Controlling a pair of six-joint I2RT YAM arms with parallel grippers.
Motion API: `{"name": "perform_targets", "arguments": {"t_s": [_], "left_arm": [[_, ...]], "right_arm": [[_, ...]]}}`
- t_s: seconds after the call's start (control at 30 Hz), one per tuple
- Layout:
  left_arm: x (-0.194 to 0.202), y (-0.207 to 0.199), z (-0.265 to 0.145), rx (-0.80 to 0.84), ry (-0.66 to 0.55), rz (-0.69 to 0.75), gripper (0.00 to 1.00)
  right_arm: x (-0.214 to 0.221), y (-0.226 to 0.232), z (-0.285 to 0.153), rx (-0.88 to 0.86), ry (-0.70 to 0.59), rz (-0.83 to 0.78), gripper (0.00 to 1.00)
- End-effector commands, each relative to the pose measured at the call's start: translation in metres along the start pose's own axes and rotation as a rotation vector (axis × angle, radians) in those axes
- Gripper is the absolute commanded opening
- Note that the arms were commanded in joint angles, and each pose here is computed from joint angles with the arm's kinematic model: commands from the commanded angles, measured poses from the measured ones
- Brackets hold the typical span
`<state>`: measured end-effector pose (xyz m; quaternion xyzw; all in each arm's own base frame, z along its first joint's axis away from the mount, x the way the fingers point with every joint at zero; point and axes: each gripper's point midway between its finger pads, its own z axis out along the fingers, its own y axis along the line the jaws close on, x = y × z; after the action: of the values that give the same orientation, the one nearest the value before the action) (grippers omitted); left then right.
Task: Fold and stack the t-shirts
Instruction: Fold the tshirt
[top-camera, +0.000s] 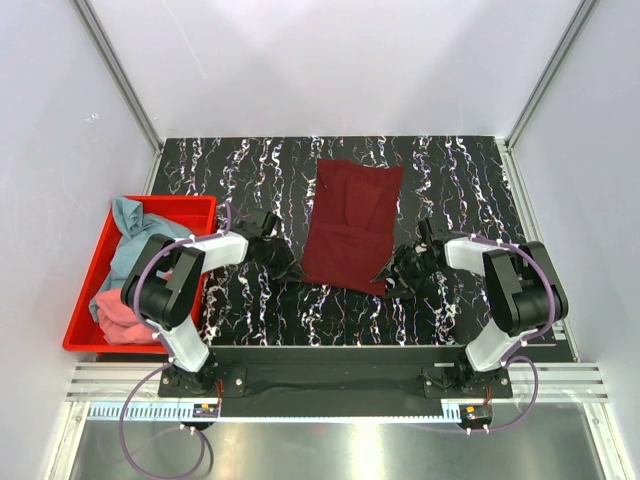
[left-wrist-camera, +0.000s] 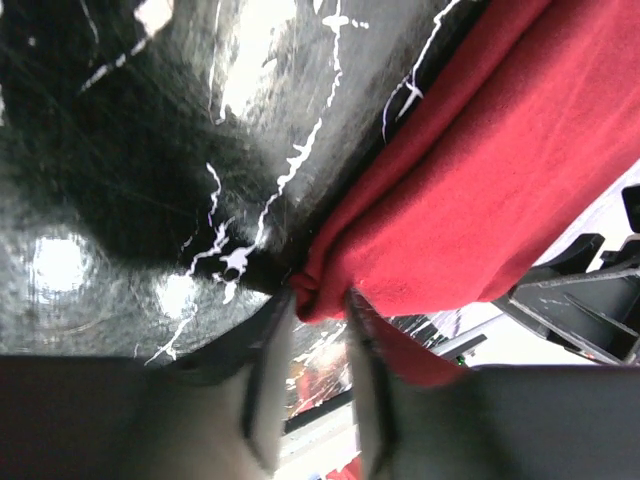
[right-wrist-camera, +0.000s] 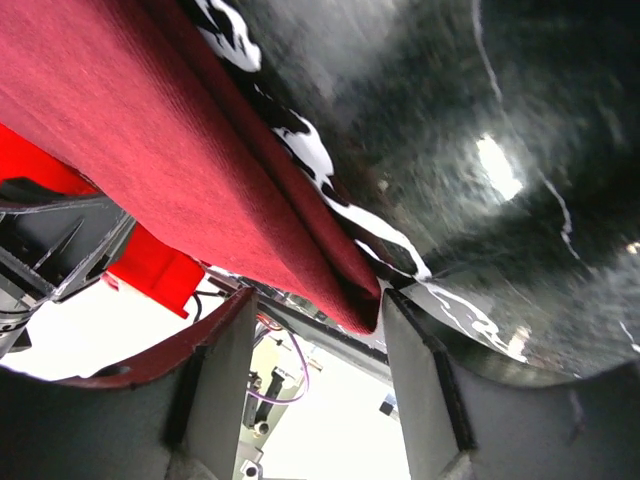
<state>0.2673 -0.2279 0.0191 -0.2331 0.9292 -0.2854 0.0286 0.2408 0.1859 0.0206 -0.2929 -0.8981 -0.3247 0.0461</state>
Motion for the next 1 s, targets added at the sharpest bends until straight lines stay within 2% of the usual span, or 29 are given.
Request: {"name": "perform_targets", "arguments": {"t_s": [0.0, 0.17, 0.43, 0.6, 0.63, 0.7, 0.87, 0.97], "left_arm": [[-0.007, 0.018, 0.011, -0.077, -0.031, 0.020, 0.28], [-0.005, 0.019, 0.014, -0.071, -0.015, 0.033, 0.11], [-0.003, 0.010, 0.011, -0.034, 0.007, 0.066, 0.03], [-0.002, 0.001, 0.010, 0.002, 0.022, 0.101, 0.00], [-0.002, 0.002, 0.009, 0.003, 0.020, 0.103, 0.00], [0.000, 0.004, 0.009, 0.007, 0.023, 0.110, 0.00], [0.006, 0.005, 0.003, 0.034, 0.024, 0.174, 0.00], [0.013, 0.011, -0.005, 0.006, 0.013, 0.225, 0.00]], "right_arm": [[-0.001, -0.033, 0.003, 0.135, -0.061, 0.011, 0.62], [0.003, -0.037, -0.003, 0.153, -0.071, 0.009, 0.63], [-0.004, -0.036, 0.015, 0.122, -0.052, 0.055, 0.61], [-0.010, -0.040, 0.018, 0.132, -0.089, 0.075, 0.58], [-0.013, -0.042, 0.018, 0.146, -0.105, 0.074, 0.49], [-0.018, -0.040, 0.014, 0.154, -0.139, 0.058, 0.40], [-0.026, -0.036, 0.006, 0.180, -0.169, -0.025, 0.00], [-0.018, -0.033, -0.001, 0.189, -0.148, -0.093, 0.00]]}}
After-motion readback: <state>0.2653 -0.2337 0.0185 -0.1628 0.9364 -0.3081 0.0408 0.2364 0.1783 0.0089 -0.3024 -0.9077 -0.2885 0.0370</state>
